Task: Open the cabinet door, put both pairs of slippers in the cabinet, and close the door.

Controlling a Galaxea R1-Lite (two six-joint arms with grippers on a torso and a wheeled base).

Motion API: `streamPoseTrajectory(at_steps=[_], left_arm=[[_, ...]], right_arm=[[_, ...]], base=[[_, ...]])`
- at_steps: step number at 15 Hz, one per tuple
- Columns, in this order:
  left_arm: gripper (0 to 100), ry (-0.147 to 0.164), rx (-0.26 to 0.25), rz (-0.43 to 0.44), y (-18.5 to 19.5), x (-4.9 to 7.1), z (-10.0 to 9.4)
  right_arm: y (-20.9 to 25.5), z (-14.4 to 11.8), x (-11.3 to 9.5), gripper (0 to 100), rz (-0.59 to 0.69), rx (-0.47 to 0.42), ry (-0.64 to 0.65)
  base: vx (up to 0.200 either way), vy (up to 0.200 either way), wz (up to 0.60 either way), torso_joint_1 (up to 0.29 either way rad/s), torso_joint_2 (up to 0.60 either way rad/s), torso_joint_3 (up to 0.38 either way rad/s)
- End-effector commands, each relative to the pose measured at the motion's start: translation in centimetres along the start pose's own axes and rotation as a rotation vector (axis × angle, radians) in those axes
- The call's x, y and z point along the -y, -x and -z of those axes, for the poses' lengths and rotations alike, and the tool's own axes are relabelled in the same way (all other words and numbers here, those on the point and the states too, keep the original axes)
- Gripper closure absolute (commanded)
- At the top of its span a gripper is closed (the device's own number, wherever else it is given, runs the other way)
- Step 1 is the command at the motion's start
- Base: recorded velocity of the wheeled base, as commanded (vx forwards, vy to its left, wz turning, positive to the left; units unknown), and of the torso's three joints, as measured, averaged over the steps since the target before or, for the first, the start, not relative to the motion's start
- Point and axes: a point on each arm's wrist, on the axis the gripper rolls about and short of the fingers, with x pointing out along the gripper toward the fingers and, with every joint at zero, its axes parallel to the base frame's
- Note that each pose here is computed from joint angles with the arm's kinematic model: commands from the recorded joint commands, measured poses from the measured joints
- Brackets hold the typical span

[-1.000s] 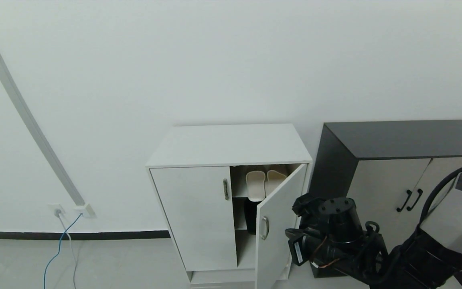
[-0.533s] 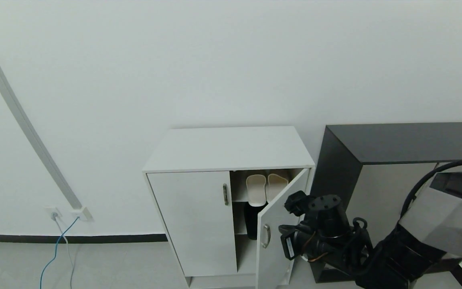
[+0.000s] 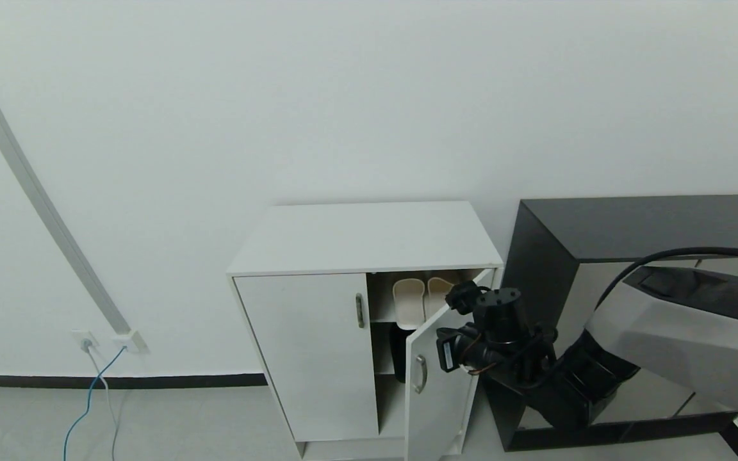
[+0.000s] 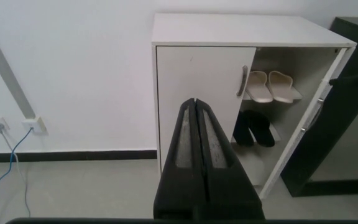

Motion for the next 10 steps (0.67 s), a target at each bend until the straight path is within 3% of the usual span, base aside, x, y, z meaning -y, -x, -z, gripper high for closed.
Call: streamPoseTrajectory(at_steps=[1,10], left_arm=[[100,-0.001,0.000,-0.001,0.0,0.0,0.0],[100,-0.001,-0.002,-0.001,0.0,0.0,0.0]], right_arm=[[-1.8,0.4,0.7,100,0.016,0.007,-0.008],[-6.5,-0.4,2.6,100,0.058,0.060,-0.034]], base=[[0.000,0.000,0.00,0.000,0.00,0.000],[0.000,0.000,0.00,0.000,0.00,0.000]])
